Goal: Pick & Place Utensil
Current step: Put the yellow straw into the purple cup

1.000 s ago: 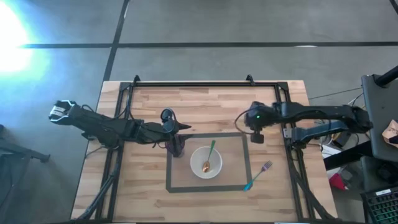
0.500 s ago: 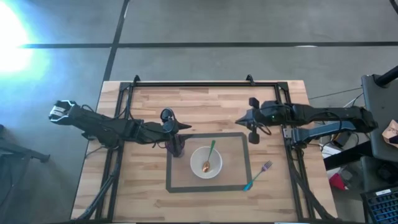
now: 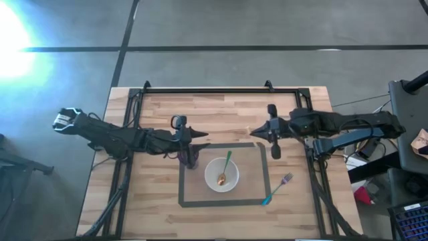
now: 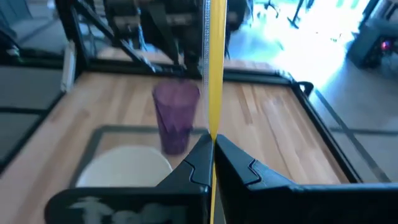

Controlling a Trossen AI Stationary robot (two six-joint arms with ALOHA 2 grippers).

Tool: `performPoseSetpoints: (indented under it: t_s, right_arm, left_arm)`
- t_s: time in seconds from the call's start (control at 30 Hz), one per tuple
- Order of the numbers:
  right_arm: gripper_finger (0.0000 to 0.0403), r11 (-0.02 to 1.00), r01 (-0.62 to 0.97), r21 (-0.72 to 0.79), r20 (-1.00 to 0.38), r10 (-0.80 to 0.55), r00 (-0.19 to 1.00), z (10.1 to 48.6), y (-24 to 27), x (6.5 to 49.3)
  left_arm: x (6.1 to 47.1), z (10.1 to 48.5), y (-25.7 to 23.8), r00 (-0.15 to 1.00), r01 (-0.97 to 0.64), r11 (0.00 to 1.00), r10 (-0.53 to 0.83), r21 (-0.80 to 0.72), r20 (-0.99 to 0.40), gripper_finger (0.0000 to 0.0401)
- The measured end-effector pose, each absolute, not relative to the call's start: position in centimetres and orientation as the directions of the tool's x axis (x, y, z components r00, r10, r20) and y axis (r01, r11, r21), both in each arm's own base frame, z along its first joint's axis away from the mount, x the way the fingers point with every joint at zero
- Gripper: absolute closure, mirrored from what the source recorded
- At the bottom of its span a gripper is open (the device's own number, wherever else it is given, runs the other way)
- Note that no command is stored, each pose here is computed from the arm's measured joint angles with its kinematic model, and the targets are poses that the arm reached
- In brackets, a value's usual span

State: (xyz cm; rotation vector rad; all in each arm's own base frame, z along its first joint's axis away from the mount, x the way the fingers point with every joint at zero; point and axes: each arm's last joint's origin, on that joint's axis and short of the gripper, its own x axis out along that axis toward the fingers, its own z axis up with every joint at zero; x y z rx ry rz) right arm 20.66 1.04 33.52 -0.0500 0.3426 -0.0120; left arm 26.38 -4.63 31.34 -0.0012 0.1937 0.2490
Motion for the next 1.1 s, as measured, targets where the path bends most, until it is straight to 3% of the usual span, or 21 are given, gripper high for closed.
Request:
performPoseSetpoints:
  t_s: [0.43, 0.8, 1.1]
  right_arm:
    - [0.0394, 0.991, -0.057, -0.125, -0.032, 0.053, 0.998, 37.0, 2.5, 21.5]
    - [0.0394, 0.971, -0.044, -0.235, 0.008, 0.047, 0.999, 35.8, 2.9, 24.8]
    - [0.0394, 0.962, -0.057, -0.266, -0.044, 0.048, 0.998, 34.1, 3.4, 28.3]
  left_arm:
    - [26.5, 32.2, -4.7, 0.964, -0.236, 0.970, 0.242, 0.059, -0.108, 0.0233]
    - [26.6, 33.9, -4.7, 0.972, -0.235, 0.961, 0.230, 0.145, 0.052, 0.0233]
    - [26.7, 34.1, -5.1, 0.992, -0.110, 0.977, 0.098, 0.184, 0.073, 0.0233]
